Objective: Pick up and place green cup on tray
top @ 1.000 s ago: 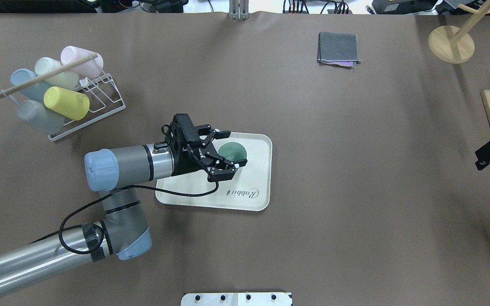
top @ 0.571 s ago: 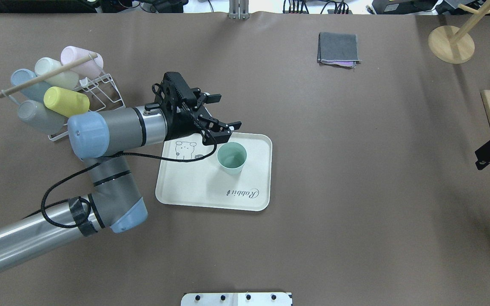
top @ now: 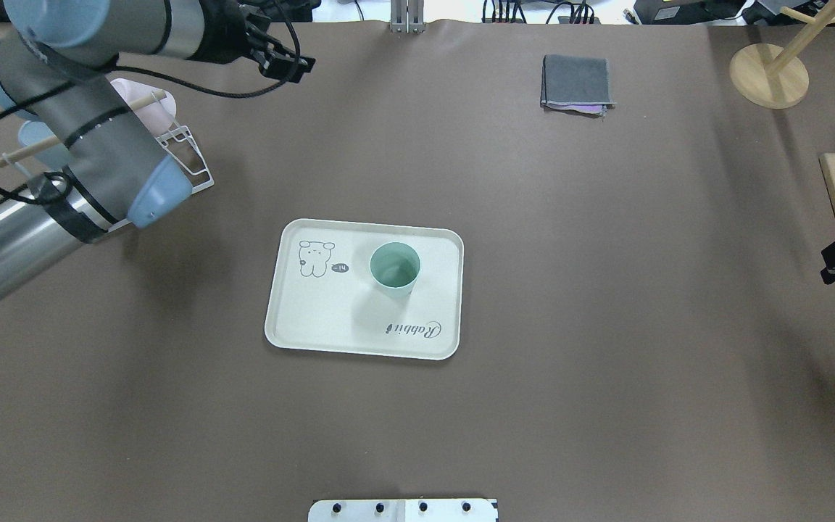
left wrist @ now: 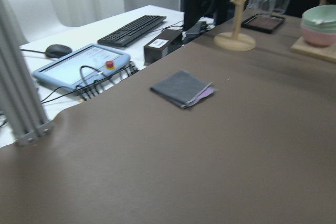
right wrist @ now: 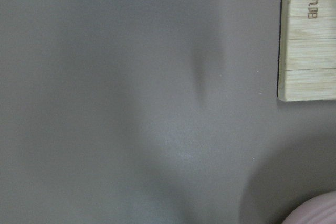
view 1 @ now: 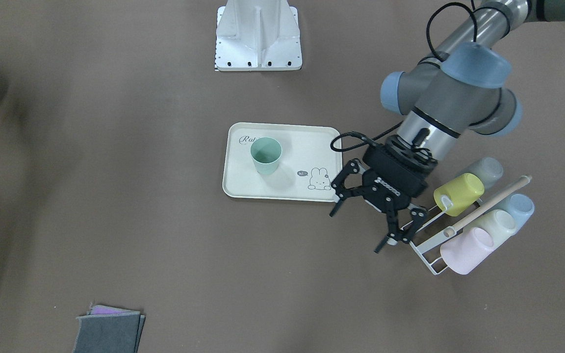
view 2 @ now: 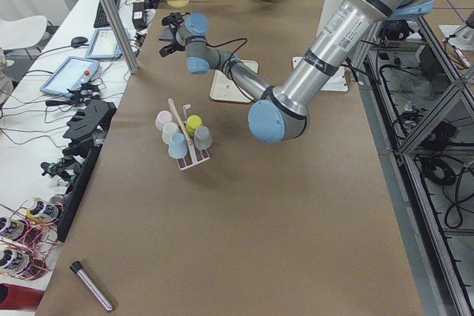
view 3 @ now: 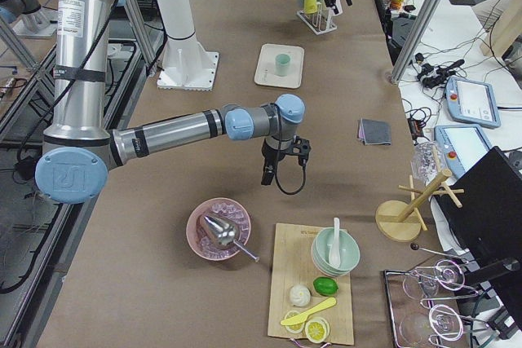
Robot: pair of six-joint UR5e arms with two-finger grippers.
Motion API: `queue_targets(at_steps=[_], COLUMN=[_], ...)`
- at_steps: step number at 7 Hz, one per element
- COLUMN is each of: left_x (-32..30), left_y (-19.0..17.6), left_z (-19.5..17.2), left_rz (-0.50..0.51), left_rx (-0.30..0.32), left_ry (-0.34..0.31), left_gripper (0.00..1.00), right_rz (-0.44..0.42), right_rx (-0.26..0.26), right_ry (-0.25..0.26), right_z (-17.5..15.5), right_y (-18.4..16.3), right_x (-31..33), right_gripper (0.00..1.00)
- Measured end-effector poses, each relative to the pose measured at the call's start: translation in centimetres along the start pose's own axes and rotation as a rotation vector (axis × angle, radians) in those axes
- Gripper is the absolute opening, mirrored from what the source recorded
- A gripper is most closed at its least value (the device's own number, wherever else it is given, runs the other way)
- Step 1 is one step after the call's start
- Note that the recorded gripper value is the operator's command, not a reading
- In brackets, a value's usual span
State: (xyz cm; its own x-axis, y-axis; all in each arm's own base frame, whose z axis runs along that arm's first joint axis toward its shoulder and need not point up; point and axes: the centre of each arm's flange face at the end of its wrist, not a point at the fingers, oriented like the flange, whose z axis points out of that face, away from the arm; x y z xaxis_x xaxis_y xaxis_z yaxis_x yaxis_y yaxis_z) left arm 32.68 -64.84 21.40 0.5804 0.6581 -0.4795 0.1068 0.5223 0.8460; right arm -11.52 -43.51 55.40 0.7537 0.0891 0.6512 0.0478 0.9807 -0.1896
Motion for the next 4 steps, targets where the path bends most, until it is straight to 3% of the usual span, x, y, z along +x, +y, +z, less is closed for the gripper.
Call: queue_targets(at_steps=[2, 4], left_x=[-9.9, -19.9], left_y=[-1.8, 1.8], left_z=[-5.0, -10.7], left_rz=[-0.178, -0.389], left_rx=[-0.201, -0.334], left_ry=[-0.062, -0.142], left_gripper=[0.98, 0.98], right_rz=[0.044, 0.045], right_rx=[0.017, 0.04], right_ry=[-0.043, -0.05], right_z=[-1.5, -2.2], right_y=[-0.2, -0.2], right_x=[3.6, 9.1], right_gripper=[1.0, 1.0])
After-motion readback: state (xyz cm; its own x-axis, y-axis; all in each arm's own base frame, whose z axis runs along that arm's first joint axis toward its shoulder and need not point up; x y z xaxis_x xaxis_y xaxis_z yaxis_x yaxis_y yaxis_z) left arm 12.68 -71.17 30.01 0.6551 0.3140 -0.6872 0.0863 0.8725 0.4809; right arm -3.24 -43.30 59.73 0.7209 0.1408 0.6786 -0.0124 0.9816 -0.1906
